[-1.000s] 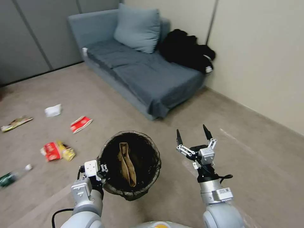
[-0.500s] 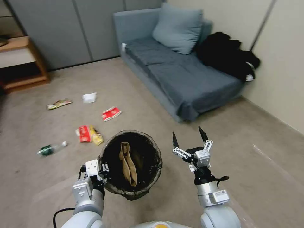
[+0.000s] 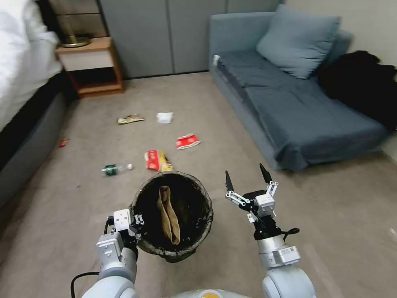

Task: Pick up the trash bin, then pick up the garbage from the floor and place it into the trash bin.

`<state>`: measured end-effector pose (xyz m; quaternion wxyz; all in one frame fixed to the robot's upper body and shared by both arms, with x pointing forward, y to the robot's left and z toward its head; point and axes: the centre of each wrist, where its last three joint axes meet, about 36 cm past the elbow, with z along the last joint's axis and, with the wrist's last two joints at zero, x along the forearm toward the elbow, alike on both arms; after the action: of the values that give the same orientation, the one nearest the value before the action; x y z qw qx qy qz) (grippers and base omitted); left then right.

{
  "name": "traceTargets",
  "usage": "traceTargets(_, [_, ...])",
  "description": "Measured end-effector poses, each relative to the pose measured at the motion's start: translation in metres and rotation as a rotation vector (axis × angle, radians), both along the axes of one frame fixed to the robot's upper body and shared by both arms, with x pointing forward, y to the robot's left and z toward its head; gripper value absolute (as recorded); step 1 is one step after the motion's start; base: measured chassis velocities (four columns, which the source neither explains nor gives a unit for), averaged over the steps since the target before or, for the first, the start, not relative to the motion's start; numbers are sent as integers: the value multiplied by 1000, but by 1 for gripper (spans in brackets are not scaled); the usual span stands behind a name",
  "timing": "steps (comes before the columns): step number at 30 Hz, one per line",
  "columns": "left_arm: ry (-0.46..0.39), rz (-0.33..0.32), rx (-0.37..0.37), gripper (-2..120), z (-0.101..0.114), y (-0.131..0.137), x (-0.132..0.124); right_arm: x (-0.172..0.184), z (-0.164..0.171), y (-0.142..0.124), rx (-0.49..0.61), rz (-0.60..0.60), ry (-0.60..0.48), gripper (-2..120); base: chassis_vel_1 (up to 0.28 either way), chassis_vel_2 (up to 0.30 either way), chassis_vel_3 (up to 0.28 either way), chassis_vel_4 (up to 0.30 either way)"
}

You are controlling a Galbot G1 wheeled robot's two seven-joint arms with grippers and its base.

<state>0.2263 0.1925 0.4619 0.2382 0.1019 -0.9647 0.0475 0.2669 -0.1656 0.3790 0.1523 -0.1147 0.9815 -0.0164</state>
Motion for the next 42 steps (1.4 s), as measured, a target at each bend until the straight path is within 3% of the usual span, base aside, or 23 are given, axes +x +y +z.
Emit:
traceTargets(13, [-6, 1, 6, 1, 0, 1, 1, 0, 1, 1, 2, 3, -3, 100, 126, 127, 134, 129])
traceTargets(20, [-36, -5, 44, 1, -8, 4, 3, -1, 1, 3, 6, 12, -5, 100, 95, 87, 101, 86])
traceTargets(33, [-42, -26, 49, 1, -13, 1, 5, 0, 3, 2, 11, 12, -15, 100, 5, 6, 9, 6])
traceTargets(42, [-91, -41, 49, 1, -14, 2, 8, -1, 3, 3, 18, 5, -8, 100, 0, 0, 0, 0])
